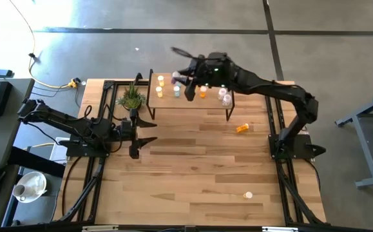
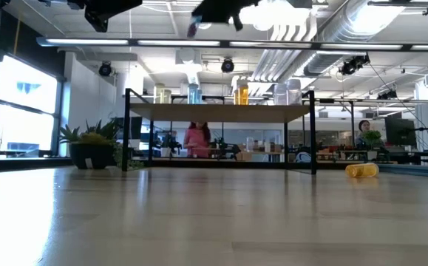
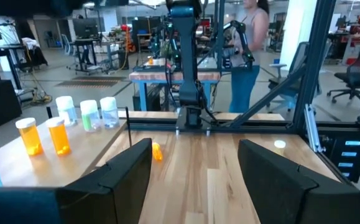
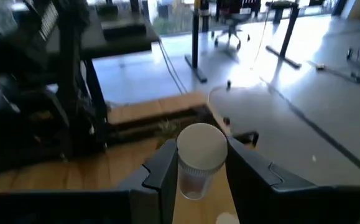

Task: Pick and place medicine bottles onto shelf by color
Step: Put the blue pill bottle on the shelf aligned with the other blue pill bottles

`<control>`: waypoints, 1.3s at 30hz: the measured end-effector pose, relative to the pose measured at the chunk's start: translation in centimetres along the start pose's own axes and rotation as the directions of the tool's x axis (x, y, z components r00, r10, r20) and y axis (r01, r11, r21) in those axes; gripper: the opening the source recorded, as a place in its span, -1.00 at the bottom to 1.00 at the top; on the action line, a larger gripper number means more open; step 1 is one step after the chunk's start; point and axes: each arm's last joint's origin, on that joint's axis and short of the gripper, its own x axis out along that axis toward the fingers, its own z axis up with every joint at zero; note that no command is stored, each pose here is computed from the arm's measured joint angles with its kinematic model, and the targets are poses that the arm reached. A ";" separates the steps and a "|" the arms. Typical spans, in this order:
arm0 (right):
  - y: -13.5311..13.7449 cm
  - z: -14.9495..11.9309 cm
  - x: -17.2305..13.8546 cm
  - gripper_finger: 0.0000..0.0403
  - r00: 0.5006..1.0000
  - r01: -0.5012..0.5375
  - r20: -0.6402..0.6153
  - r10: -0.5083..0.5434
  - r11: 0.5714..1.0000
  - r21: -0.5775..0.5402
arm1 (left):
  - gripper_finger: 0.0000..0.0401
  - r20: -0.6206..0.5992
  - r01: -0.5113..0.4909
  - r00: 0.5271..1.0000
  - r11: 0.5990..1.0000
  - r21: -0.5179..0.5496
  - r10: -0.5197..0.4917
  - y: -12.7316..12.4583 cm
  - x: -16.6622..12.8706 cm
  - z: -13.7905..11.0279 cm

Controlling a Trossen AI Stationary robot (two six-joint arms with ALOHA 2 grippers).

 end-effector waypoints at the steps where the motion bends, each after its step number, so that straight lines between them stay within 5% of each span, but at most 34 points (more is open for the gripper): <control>1: 0.0 -0.6 0.6 -0.48 0.999 0.001 -0.036 0.000 1.000 0.003 | 0.14 -0.006 0.000 1.000 1.000 0.002 0.000 0.0 0.0 -0.1; 17: -0.6 -7.5 6.0 -0.48 0.957 0.013 -0.289 -0.010 1.000 0.009 | 0.14 -0.048 -0.002 0.999 1.000 0.020 0.003 0.0 0.0 -0.5; 31: 1.2 -8.6 6.3 -0.48 0.931 0.004 -0.364 -0.005 1.000 -0.003 | 0.14 -0.062 -0.001 0.998 1.000 0.025 0.003 0.0 0.0 -0.6; 39: 3.5 -7.6 3.9 -0.48 0.907 -0.052 -0.421 0.017 0.996 -0.073 | 0.14 -0.096 -0.014 0.995 0.999 0.040 0.018 0.0 0.0 -1.0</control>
